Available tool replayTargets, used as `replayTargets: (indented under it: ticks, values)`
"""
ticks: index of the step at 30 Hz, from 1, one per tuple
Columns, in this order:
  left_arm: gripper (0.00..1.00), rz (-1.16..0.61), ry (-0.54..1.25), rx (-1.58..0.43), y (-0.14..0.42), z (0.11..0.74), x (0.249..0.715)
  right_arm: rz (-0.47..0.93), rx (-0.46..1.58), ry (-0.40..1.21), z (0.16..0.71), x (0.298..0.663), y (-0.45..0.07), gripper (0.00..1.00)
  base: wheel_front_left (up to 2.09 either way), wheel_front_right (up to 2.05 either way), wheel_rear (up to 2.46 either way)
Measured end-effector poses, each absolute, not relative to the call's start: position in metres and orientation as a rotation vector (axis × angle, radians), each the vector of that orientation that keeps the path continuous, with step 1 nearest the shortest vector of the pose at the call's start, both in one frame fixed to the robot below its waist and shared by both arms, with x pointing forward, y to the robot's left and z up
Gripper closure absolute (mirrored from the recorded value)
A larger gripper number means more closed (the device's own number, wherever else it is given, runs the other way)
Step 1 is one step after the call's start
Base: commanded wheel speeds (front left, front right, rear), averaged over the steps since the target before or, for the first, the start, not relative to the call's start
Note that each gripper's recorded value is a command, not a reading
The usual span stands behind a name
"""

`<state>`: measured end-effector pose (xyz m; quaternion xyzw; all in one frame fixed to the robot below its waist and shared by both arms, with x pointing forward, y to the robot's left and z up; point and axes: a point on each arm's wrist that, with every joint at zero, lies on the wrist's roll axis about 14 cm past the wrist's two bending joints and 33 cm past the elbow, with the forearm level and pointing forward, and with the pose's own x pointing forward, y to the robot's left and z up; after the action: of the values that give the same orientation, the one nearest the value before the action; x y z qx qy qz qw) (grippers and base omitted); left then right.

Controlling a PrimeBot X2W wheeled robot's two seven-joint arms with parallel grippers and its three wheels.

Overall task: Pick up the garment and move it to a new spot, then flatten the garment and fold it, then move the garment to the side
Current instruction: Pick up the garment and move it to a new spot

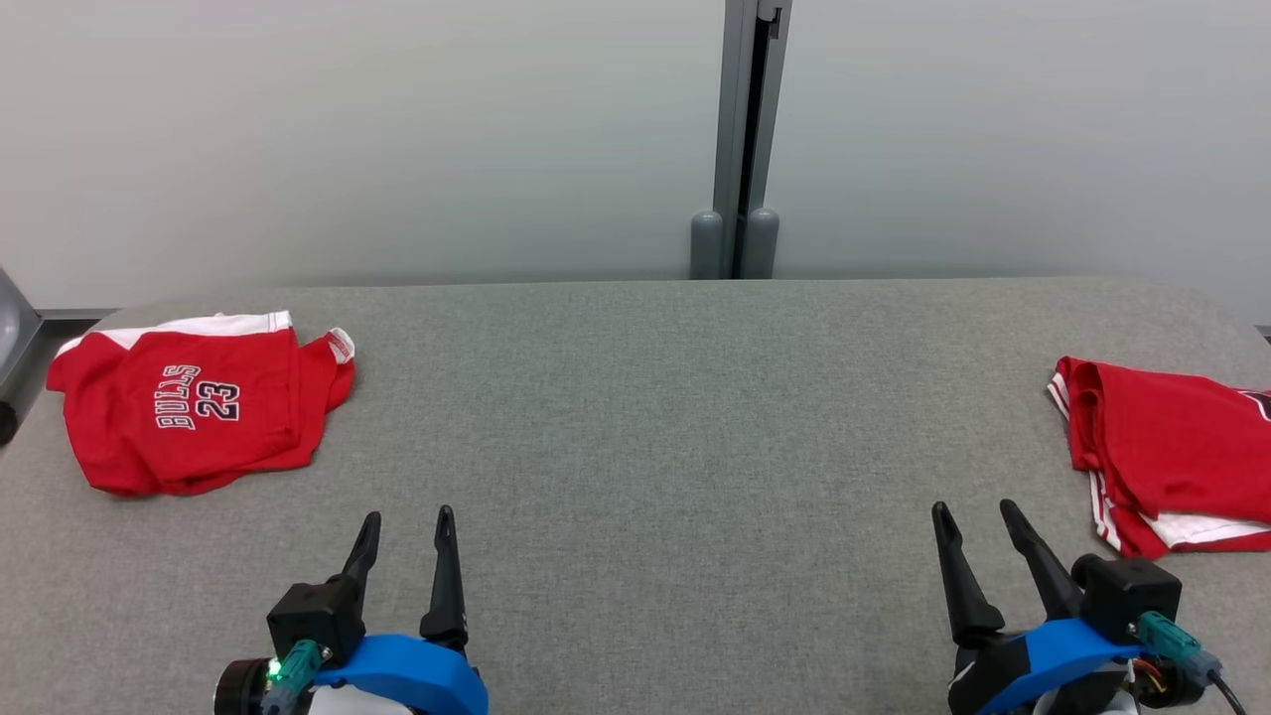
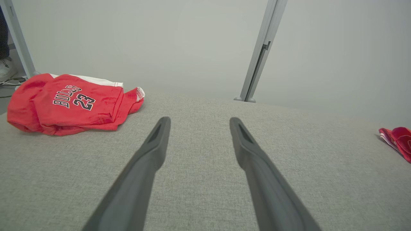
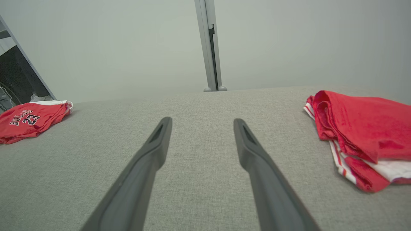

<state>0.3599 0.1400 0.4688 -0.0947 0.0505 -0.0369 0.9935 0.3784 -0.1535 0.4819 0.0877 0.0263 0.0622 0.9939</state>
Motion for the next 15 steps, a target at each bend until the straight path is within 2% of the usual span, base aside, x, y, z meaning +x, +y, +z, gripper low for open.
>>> replayTargets:
  ticks: [15]
  values:
    - [0.0,-0.047,0.103,-0.192,0.1489,0.4695,0.3541,0.149,0.171,0.055,0.4836,0.3815,-0.1456,0.0,0.0,0.0,0.0]
